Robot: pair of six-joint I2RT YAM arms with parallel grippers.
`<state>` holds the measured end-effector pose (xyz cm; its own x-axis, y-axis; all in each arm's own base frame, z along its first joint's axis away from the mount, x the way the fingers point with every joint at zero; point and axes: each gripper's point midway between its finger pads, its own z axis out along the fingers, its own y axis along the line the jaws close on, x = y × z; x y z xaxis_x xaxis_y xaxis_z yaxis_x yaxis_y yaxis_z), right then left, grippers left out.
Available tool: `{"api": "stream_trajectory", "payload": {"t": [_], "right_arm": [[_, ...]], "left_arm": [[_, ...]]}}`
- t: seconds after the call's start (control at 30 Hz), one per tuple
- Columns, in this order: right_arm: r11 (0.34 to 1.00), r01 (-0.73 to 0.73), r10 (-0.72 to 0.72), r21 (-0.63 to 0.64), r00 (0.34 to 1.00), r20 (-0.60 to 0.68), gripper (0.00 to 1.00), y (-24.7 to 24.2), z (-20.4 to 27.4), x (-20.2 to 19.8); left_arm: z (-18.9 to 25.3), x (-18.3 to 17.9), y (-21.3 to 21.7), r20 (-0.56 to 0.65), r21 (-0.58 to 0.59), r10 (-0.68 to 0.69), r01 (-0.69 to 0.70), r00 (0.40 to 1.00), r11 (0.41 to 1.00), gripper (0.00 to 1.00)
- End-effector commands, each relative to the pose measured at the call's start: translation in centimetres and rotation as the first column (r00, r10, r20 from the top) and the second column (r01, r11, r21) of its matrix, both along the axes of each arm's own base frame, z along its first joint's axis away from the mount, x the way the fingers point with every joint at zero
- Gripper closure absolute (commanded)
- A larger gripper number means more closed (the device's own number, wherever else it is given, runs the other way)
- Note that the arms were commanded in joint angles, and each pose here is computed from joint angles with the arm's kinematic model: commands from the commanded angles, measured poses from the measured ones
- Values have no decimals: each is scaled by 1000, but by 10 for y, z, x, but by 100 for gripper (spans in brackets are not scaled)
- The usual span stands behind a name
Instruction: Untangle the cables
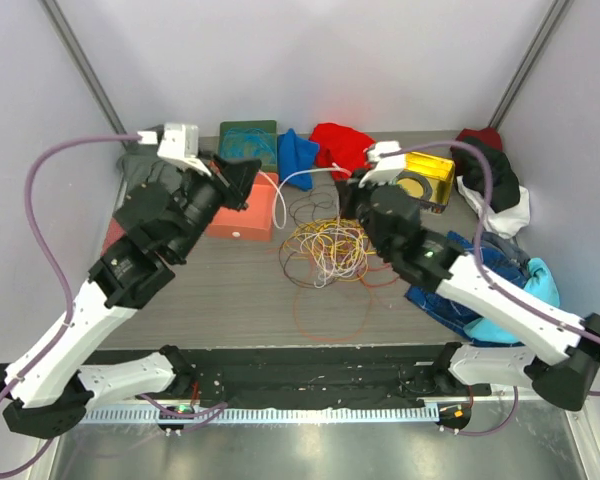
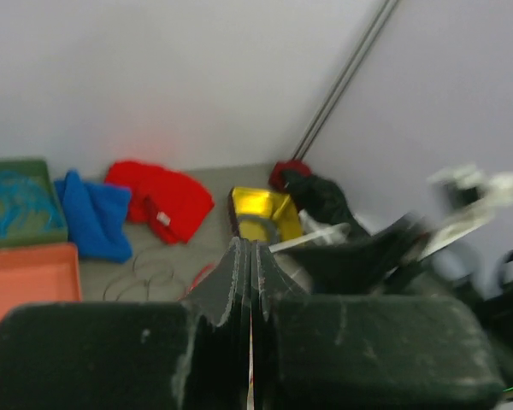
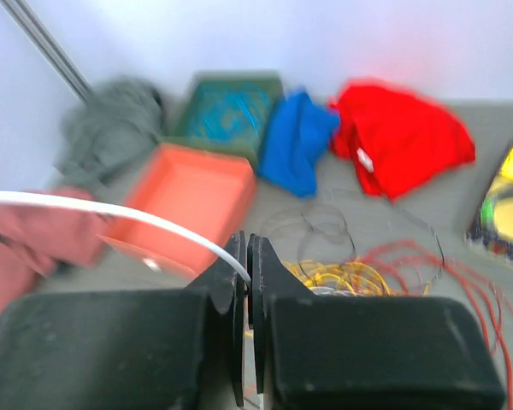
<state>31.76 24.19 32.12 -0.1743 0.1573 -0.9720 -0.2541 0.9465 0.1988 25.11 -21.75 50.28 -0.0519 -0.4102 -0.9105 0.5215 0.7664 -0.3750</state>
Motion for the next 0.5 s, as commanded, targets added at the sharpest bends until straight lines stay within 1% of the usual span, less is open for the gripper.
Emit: {"api": "stream_trajectory", "payload": {"t": [0.0,0.03,0.07,0.1,0.13,0.17,0.2,0.23,0.3,0.33,0.4,0.43,0.47], "right_arm": [[993,-55,42,108,991,125,99,-15,110,-23],[993,-65,54,98,992,116,99,-17,116,-26],[988,-83,65,127,988,142,99,-18,140,-30],[985,-111,91,133,986,142,99,-15,146,-34],[984,-126,110,127,986,127,99,-12,146,-35],[979,-143,122,148,982,143,99,-13,160,-39],[975,-159,136,158,980,147,99,-11,166,-42],[971,-178,157,158,978,138,99,-8,167,-44],[965,-193,166,178,974,155,99,-9,181,-48],[965,-197,172,171,973,152,99,-10,183,-49],[962,-204,174,182,970,169,99,-11,197,-51],[964,-205,176,171,970,168,99,-12,199,-52],[961,-209,175,182,967,187,99,-14,212,-54]], "left_arm": [[-51,7,14,-103,-71,88,-95,991,993,100],[-85,11,9,-151,-33,95,-101,984,994,100],[-96,11,9,-166,-33,95,-102,981,994,98],[-103,10,7,-180,-58,84,-95,980,994,95],[-114,9,2,-194,-52,65,-76,979,996,74],[-134,8,-4,-217,-29,44,-51,975,998,59],[-139,7,-9,-220,-33,17,-25,975,999,47],[-146,3,-19,-233,-23,-31,26,972,999,26],[-161,4,-22,-262,-13,-34,32,964,999,14],[-164,5,-18,-268,-20,-16,12,963,1000,1],[-173,7,-13,-273,-11,11,-15,962,1000,0],[-170,8,-5,-263,-21,44,-51,964,998,0],[-170,8,-2,-260,-27,56,-65,964,998,0]]}}
